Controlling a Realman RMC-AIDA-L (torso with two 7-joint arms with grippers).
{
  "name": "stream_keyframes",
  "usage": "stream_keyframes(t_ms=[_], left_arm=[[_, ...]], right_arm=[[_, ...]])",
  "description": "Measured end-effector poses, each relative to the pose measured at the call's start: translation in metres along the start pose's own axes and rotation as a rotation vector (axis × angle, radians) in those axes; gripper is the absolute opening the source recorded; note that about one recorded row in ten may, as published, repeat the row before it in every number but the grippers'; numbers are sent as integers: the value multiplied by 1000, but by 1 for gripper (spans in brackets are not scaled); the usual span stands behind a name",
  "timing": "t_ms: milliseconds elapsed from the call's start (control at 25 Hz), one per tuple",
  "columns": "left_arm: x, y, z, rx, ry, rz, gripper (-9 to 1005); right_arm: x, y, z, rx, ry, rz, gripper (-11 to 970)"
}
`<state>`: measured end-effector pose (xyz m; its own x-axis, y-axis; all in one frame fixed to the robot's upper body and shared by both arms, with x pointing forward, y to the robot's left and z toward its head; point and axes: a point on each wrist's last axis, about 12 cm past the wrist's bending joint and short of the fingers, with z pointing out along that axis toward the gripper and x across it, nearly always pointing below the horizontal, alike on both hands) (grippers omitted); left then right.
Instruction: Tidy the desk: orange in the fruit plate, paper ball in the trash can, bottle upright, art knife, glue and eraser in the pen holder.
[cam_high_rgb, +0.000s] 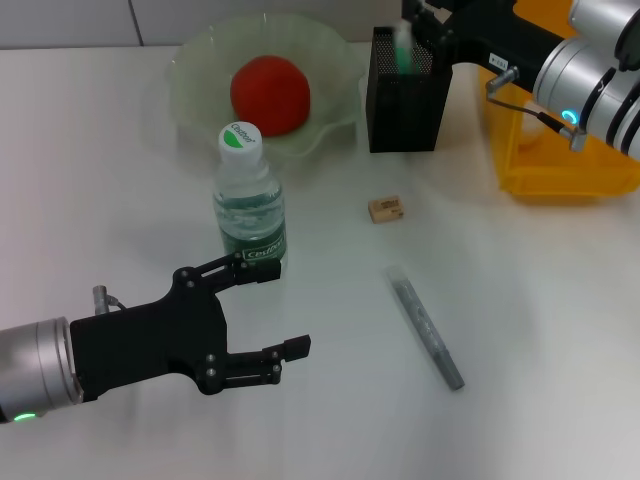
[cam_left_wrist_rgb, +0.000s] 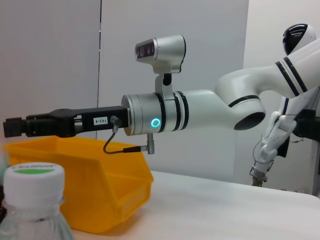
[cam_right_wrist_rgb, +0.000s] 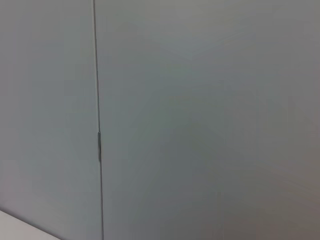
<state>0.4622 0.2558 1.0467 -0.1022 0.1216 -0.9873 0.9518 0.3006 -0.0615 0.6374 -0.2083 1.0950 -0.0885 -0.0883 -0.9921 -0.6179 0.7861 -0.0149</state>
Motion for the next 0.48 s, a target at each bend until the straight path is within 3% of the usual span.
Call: stream_keyframes(t_ms=[80,280,480], left_arm=[[0,0,0,-1,0,0,859],[1,-1,-1,-2,0,-2,859],[1,-2,-2,-3,-2,-6,859]], right_arm=[[1,0,-1,-1,0,2,173],[-6,-5,-10,-1,-43,36,318],[-29,-3,-37,-83,-78,135,499]])
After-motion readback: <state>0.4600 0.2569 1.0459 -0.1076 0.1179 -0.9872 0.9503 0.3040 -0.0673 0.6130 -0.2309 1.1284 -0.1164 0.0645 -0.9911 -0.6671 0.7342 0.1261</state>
